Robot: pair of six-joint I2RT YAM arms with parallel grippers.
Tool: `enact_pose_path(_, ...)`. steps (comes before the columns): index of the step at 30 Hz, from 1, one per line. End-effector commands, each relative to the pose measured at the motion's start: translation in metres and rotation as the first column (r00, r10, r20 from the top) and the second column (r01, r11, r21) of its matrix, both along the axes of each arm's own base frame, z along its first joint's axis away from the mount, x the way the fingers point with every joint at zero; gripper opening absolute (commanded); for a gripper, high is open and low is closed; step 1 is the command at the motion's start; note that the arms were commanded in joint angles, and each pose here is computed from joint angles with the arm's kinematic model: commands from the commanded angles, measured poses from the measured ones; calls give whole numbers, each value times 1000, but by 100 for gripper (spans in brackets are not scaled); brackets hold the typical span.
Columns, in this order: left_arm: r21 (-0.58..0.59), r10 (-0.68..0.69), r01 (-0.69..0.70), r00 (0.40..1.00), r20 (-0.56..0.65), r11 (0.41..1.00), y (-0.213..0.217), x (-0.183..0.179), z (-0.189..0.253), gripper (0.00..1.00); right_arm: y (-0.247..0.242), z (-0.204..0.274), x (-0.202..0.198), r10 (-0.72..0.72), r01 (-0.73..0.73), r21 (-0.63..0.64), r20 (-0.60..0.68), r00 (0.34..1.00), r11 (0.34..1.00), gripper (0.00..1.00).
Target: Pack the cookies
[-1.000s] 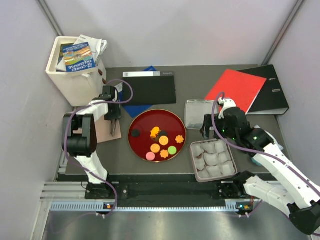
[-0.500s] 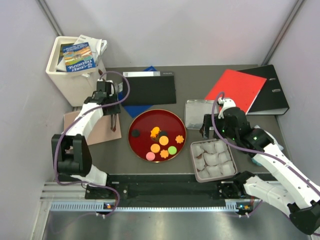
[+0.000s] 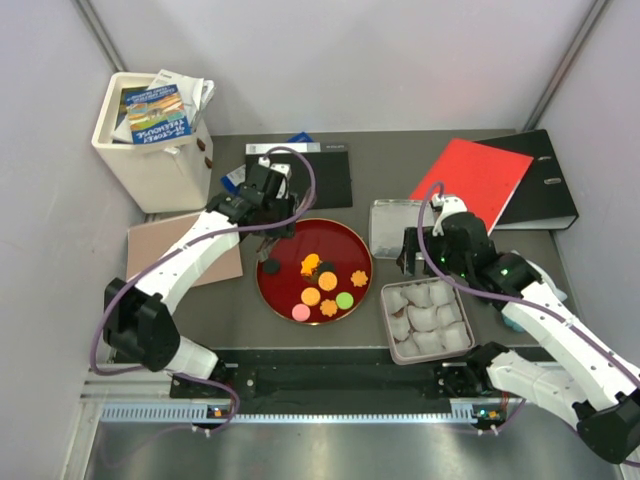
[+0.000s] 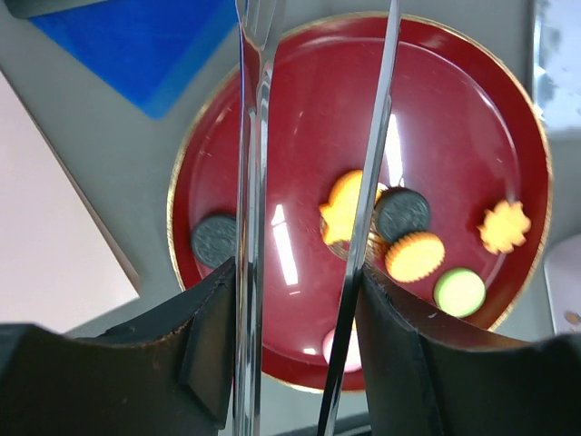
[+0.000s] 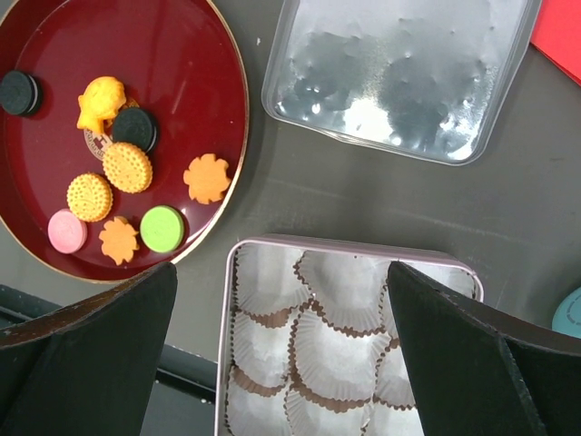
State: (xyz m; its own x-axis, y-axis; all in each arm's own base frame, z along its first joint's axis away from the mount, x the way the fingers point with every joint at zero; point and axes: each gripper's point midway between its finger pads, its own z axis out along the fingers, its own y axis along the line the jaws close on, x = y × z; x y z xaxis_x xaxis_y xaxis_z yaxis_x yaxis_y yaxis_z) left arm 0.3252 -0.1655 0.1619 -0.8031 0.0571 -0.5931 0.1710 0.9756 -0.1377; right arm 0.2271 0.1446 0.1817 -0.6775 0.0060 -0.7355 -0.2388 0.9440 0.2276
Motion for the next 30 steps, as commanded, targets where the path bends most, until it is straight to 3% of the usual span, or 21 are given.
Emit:
enact_pose_path(1,-49,11,-7,998,66,999,-6,-6,35,54,15,27,10,30,-34,56,76,997,998,99)
enact_pose_path(7,-66,-72,75,996,46,995,-19,-29,42,58,12,25,8,31,-34,41,71,997,999,99)
enact_pose_path(13,30,-184,185,982,-40,982,-41,-71,28,63,13,21,7,34,-37,42,68,997,998,99)
enact_pose_path(18,42,-215,217,975,-62,975,-61,-100,27,63,13,21,9,30,-33,40,68,997,999,99)
enact_pose_path(30,67,-101,111,987,-128,992,-59,-156,0,59,15,18,9,38,-40,38,56,998,998,99)
